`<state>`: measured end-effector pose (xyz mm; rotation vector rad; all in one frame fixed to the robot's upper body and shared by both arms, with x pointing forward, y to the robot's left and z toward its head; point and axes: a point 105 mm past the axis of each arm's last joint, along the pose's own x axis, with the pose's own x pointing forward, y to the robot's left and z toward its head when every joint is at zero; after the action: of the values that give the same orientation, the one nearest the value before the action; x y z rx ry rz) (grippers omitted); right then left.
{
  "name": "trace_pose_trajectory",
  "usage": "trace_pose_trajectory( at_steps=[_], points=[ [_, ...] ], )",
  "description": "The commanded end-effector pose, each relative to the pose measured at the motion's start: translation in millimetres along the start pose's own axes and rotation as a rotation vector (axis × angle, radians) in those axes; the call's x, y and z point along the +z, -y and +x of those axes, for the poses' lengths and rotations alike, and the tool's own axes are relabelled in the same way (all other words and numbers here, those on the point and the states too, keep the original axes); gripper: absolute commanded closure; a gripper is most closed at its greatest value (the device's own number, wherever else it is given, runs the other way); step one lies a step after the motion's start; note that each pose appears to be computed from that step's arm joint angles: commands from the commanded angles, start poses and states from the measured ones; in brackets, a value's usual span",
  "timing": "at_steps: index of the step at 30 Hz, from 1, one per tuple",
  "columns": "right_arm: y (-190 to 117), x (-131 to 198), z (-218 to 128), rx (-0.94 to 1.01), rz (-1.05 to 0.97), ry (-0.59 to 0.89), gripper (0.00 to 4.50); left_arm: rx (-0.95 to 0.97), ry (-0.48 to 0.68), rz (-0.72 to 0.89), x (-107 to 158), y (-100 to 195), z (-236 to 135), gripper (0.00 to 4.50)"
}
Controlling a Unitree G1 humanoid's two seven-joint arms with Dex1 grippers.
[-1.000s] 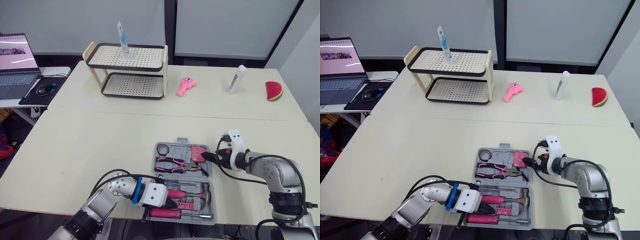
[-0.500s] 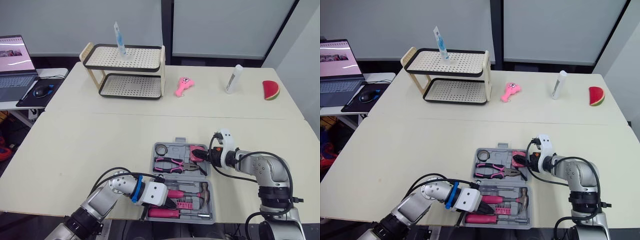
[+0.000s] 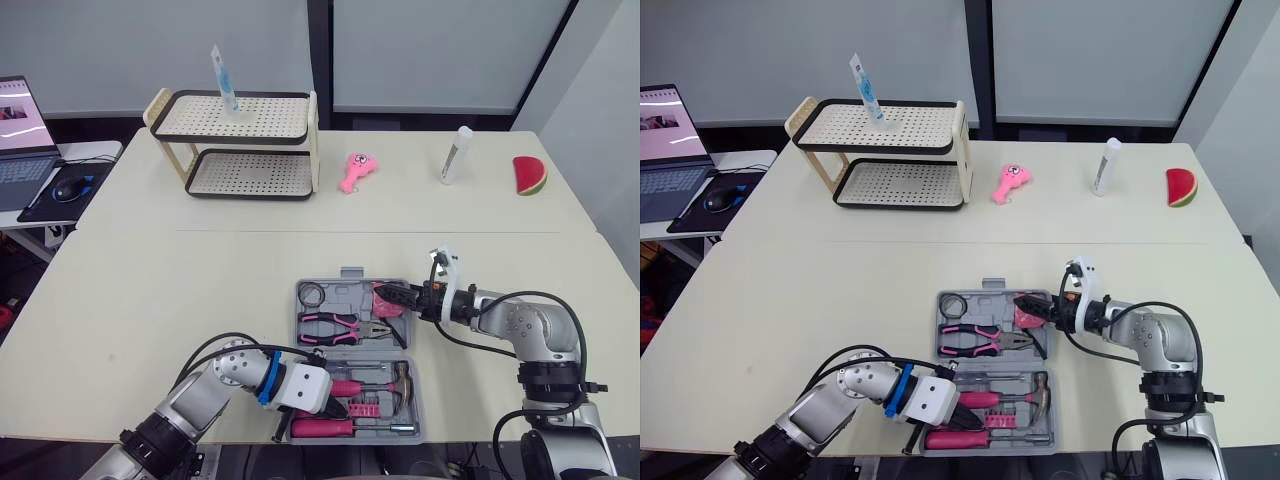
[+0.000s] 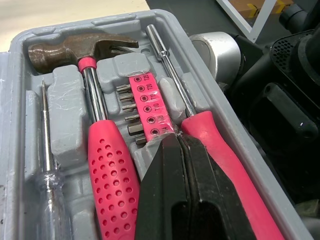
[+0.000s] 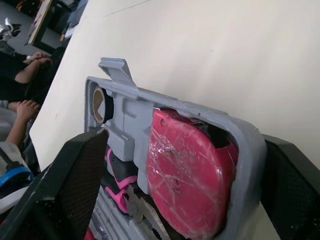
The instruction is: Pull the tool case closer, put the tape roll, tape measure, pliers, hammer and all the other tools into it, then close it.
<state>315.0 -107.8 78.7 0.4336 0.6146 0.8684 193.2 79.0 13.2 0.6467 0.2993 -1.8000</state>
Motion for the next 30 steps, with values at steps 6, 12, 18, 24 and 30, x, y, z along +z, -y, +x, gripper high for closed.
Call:
trace_pose_trajectory(
  at_steps=[6,12,18,24,30],
  points=[
    [-33,15,0,0.145,-0.225,0.016,0.06,-0.062,-0.104,-0.102,-24,17,1,4.50],
    [-50,9,-14,0.201,-0.388,-0.052,0.06,0.028,-0.021,-0.118,-8,2,-7,4.50],
    [-60,2,-20,0.227,-0.488,-0.094,0.06,0.067,0.032,-0.122,7,0,-26,4.50],
    [-76,-1,-35,0.237,-0.634,-0.132,0.06,0.090,0.090,-0.221,23,18,-72,4.50],
    [-91,-20,-53,0.255,-0.754,-0.219,0.06,0.134,0.013,-0.372,4,37,-104,4.50]
  ],
)
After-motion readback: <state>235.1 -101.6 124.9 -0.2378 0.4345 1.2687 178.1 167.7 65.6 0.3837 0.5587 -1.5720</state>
